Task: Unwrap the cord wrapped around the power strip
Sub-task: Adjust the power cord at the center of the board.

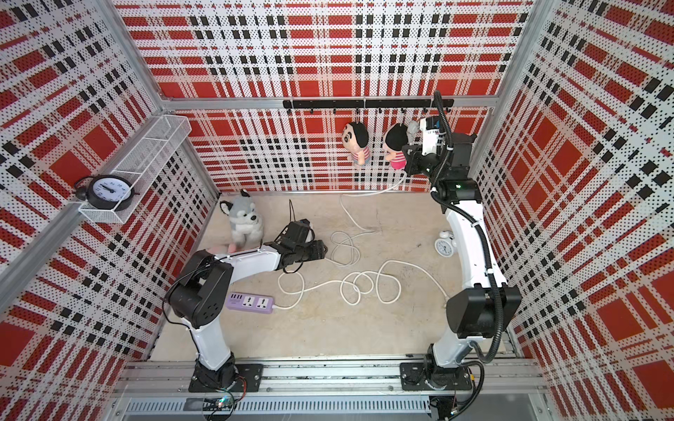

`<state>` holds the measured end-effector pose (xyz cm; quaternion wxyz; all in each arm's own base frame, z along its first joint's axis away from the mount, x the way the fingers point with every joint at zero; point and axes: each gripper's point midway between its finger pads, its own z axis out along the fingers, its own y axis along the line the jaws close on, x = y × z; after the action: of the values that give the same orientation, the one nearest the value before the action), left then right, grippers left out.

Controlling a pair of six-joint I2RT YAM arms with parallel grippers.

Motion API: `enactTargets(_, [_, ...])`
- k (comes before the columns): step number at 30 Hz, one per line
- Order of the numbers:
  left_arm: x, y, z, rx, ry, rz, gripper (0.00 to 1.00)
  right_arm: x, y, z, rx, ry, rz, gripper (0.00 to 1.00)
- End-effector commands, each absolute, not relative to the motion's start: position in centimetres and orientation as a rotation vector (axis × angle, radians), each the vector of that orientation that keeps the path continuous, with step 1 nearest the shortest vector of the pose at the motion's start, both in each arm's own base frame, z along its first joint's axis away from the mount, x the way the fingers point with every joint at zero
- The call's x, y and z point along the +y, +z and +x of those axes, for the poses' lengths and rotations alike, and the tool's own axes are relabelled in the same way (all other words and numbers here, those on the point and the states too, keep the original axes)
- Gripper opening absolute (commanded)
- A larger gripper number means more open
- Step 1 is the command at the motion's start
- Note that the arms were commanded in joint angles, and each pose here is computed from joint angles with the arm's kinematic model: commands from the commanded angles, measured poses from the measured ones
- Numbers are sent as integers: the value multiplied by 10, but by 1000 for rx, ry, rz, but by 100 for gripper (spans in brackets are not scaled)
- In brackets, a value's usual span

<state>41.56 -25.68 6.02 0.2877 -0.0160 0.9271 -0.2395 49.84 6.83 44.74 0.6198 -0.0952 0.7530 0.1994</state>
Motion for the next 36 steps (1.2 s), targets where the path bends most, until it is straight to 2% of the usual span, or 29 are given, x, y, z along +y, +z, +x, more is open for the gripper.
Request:
enactTargets(1, [-273, 75, 428, 2417, -778, -44, 38, 49, 432, 500, 1789, 409, -227, 0])
enactTargets(3, [-269, 85, 434, 2388, -781, -58, 20, 37, 422, 501, 1815, 372, -213, 0])
enactTargets(5, [-263, 100, 439, 2343, -763, -68, 7, 24, 413, 502, 1843, 321, -194, 0])
enactTargets(8, [-253, 131, 446, 2267, -752, -74, 0, -1, 396, 505, 1888, 210, -151, 0])
enactTargets(16, [-202, 201, 463, 2093, -739, -164, 0, -69, 364, 502, 1955, -45, 12, 0])
enactTargets(24, [-115, 257, 469, 1861, -764, -373, 0, -127, 341, 483, 1964, -140, 187, 0])
enactTargets(30, [-118, 264, 484, 1800, -828, -397, 0, -103, 325, 490, 2007, -70, 87, 0])
enactTargets(36, [-136, 240, 514, 1861, -824, -387, 0, -60, 283, 508, 2145, -68, -92, 0])
